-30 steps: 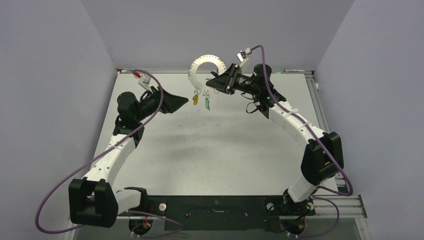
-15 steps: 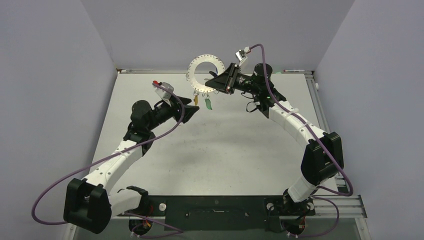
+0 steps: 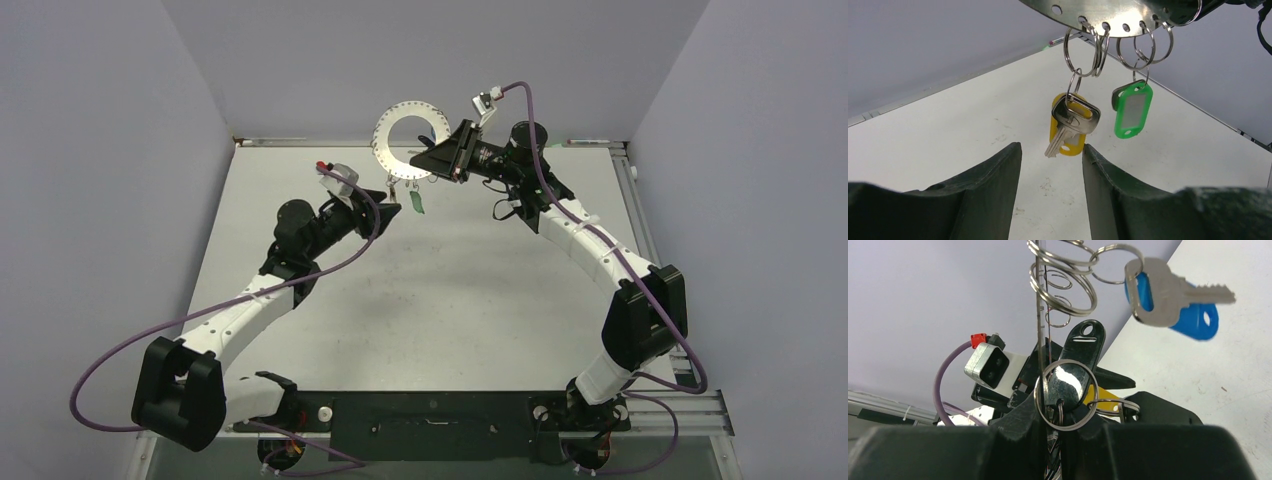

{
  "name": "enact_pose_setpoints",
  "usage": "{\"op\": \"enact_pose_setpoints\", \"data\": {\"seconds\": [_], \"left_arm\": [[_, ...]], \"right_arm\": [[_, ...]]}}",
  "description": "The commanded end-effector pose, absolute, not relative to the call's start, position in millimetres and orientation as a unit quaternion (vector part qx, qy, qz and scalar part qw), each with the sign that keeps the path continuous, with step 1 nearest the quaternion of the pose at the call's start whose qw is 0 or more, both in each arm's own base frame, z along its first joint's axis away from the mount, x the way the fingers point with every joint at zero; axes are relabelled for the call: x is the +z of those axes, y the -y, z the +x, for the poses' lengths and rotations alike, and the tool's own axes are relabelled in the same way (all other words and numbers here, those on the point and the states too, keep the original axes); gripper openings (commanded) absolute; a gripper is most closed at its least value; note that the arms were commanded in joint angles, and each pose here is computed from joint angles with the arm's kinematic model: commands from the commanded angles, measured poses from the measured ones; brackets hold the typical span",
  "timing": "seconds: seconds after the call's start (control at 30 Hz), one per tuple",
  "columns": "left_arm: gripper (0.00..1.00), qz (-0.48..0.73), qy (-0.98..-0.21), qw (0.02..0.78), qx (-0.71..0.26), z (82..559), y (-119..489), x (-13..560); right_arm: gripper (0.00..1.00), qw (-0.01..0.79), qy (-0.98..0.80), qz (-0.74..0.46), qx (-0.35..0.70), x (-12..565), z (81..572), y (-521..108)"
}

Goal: Remove the keys from the keyring

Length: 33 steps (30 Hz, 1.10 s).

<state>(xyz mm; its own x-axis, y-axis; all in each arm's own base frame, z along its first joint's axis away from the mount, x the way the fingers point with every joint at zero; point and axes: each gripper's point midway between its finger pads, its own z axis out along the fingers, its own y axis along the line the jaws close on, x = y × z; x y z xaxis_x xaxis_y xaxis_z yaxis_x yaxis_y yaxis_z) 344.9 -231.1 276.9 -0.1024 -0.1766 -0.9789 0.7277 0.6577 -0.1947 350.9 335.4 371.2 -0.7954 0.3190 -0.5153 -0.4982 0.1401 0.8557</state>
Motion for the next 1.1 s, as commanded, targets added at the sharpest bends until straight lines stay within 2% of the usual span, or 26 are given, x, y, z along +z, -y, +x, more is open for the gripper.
{"op": "enact_pose_setpoints", "data": {"seconds": [0.0,0.43,0.53,0.73,1.07], "left_arm": [[0.45,0.198,-0.608,0.685,-0.349,352.2,230.0,320.8],[0.50,0.187,-0.602,0.691,-0.353,352.9,241.7,328.3],[0.47,0.183,-0.604,0.693,-0.349,355.9,241.3,328.1],[0.35,0.177,-0.601,0.699,-0.343,362.8,240.8,331.4],[0.35,0.185,-0.596,0.699,-0.349,366.4,246.7,336.1]], "right_arm": [[0.05,0.368,-0.636,-0.108,0.670,425.5,338.2,-332.9],[0.05,0.368,-0.637,-0.107,0.669,423.6,340.3,-333.2],[0.05,0.367,-0.638,-0.107,0.668,422.5,339.7,-332.3],[0.05,0.367,-0.638,-0.108,0.668,423.5,338.2,-330.0],[0.05,0.367,-0.638,-0.105,0.669,424.8,338.2,-325.7]]}}
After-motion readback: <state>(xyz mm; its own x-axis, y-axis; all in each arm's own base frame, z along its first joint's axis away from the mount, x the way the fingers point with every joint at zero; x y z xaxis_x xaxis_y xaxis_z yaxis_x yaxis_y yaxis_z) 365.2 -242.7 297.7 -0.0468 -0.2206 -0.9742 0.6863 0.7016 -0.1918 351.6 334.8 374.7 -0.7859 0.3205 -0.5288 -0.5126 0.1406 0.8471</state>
